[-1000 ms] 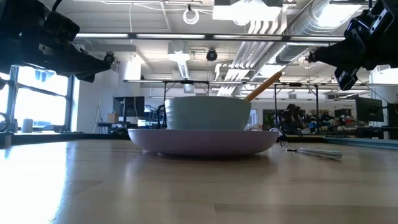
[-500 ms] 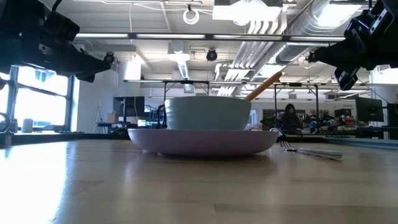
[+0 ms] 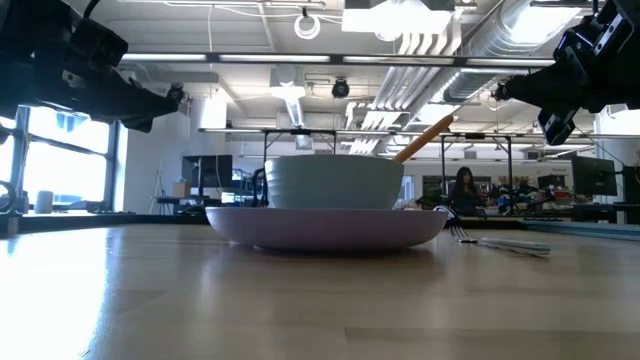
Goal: Set table place
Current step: Return to Home Position
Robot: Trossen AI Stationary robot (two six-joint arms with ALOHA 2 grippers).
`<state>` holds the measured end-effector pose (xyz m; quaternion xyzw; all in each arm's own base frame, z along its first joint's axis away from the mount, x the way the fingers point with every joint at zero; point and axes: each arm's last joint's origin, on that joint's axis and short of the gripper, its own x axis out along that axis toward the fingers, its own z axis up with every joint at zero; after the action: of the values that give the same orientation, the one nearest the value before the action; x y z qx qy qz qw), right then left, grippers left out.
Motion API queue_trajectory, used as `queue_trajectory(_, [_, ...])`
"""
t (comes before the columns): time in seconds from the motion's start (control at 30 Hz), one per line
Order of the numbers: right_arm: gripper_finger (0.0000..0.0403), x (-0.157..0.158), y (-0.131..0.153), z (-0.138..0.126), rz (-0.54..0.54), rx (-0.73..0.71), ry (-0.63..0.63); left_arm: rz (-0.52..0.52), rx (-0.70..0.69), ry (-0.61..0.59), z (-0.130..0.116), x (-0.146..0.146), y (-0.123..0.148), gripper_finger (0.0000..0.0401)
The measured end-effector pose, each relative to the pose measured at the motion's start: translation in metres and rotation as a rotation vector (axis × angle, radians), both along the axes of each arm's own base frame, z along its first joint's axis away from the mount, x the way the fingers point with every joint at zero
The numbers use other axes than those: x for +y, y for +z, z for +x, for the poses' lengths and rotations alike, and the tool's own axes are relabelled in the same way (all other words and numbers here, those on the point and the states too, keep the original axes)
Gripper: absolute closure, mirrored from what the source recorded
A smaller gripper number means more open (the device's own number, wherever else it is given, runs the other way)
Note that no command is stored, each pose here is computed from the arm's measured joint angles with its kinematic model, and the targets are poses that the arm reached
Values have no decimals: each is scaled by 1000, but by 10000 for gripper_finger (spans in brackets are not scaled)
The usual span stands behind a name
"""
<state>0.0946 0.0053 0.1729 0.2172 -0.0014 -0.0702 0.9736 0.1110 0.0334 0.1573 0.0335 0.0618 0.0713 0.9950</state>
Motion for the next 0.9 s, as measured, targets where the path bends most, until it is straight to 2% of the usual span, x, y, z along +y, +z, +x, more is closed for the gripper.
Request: queue_trajectory(0.9, [402,0,0,0,0,0,0,0,0,0,0,0,0,389])
